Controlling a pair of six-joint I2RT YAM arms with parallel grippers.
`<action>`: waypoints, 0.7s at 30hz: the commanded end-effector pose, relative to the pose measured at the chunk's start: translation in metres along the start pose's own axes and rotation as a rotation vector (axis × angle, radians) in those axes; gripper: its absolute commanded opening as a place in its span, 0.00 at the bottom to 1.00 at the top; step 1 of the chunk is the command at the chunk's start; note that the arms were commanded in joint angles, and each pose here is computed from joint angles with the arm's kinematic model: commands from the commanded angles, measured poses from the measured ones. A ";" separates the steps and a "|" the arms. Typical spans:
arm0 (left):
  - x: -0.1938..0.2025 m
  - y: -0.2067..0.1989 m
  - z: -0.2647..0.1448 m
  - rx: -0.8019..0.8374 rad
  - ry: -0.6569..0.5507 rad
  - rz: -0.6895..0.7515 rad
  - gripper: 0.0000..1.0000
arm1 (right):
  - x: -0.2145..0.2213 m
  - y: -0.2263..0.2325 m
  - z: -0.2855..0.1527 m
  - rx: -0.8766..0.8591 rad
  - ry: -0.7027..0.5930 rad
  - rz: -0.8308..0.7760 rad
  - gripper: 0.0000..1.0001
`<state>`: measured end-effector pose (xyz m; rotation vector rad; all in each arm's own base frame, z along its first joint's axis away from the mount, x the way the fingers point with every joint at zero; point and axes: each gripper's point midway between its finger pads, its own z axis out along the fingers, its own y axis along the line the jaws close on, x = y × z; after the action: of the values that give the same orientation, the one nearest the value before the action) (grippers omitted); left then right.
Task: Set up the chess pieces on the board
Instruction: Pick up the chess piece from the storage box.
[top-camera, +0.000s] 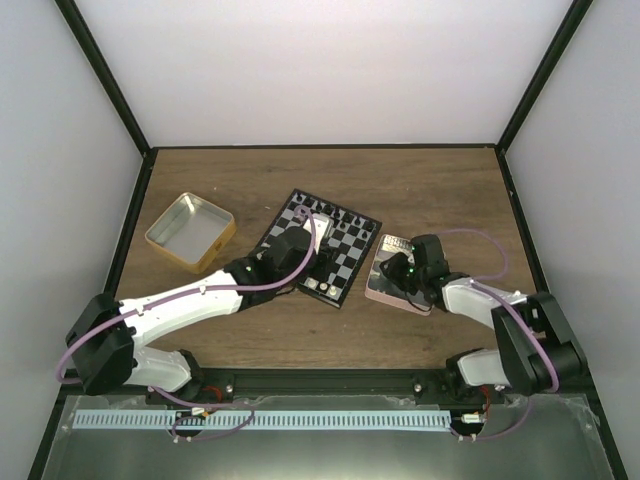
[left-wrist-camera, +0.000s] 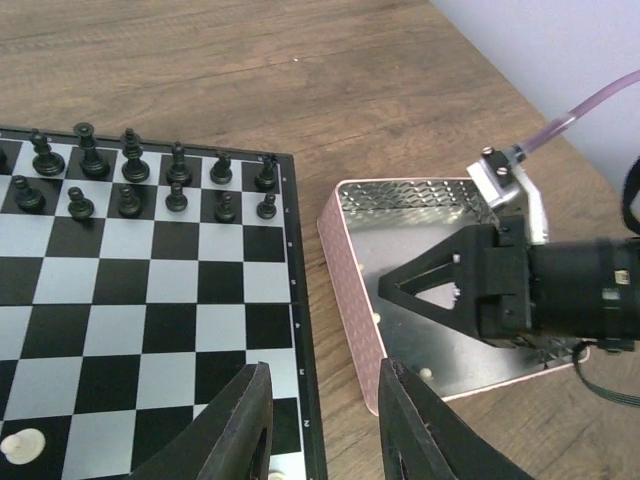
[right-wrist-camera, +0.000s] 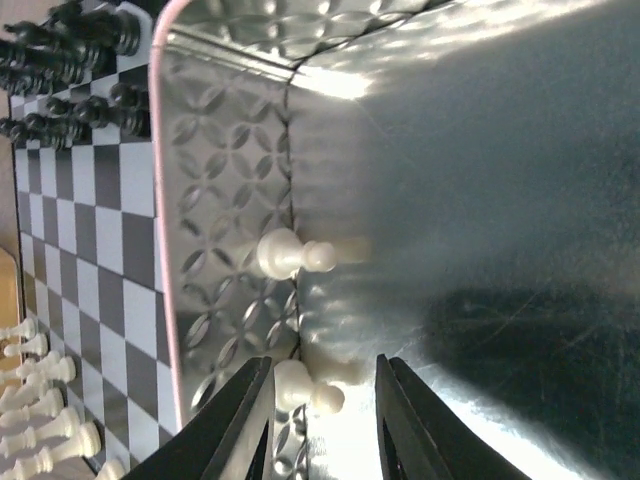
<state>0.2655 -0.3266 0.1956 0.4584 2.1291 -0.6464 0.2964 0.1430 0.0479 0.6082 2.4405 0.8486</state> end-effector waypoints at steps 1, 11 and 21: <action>-0.004 -0.004 0.000 0.043 -0.013 -0.046 0.32 | -0.026 0.013 0.007 -0.019 -0.078 0.071 0.30; -0.003 0.006 0.000 0.025 -0.012 -0.043 0.32 | -0.030 0.001 0.023 0.039 -0.083 0.055 0.26; -0.003 0.011 0.000 0.019 -0.009 -0.043 0.32 | -0.037 0.000 0.031 0.056 -0.093 0.020 0.21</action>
<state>0.2724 -0.3193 0.1895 0.4247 2.1538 -0.6720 0.3310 0.1427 0.0318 0.6931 2.4124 0.7900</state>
